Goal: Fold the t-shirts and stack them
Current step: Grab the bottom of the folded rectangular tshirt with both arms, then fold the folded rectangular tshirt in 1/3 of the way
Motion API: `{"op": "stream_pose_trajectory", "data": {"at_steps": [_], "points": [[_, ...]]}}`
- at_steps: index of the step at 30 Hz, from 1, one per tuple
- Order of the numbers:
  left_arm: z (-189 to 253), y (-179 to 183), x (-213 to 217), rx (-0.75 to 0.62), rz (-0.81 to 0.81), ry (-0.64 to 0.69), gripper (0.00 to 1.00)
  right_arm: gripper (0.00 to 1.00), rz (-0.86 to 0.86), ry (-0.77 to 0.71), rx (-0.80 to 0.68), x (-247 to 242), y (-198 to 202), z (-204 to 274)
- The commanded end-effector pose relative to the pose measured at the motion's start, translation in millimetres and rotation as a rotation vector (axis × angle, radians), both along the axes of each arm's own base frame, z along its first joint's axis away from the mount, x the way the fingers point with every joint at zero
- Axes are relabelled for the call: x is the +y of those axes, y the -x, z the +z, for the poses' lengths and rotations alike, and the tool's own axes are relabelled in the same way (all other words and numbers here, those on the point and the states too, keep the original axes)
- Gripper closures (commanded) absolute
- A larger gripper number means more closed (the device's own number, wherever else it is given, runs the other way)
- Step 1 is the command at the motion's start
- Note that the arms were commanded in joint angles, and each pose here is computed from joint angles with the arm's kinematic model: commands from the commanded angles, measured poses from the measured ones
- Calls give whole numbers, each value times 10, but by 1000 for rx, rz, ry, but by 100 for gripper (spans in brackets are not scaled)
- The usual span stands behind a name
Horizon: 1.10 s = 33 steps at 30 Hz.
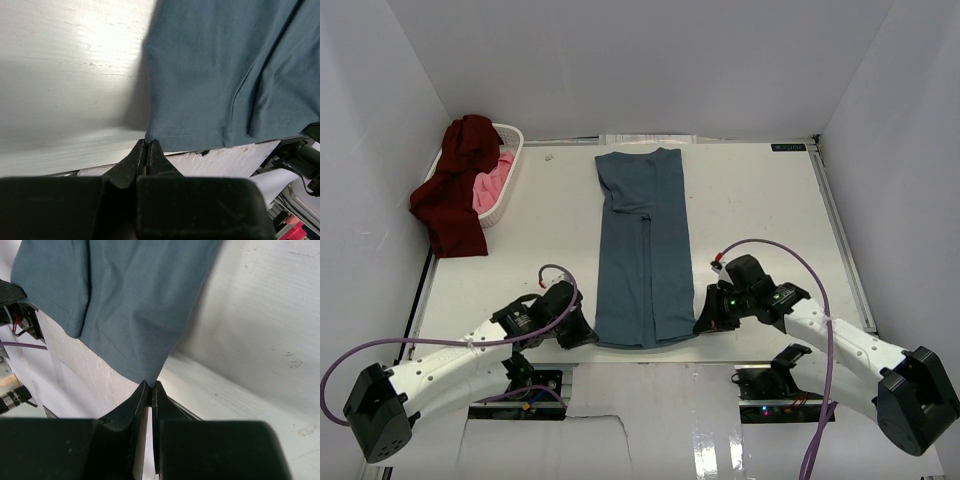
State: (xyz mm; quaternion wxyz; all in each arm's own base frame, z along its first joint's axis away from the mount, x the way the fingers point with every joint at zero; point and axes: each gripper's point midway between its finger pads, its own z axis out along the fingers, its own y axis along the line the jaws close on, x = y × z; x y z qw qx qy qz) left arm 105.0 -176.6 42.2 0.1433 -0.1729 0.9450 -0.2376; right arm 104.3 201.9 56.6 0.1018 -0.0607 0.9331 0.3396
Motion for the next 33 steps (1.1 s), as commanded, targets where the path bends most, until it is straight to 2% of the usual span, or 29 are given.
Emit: {"op": "stream_pose_trajectory", "data": {"at_steps": [1,16,20,33], "points": [[233,-164,-46,-73,13,-1,100,92,37,-36,-66,126,-147,287],[710,-715,-119,-245,45,-75,100,92,37,-34,-191,251,-669,687],[755,-1031,-13,-281,90,-86,100,92,23,-11,-222,227,-908,721],[1008,-1892,-202,-397,62,-105,100,92,-21,20,-309,152,-1624,921]]}}
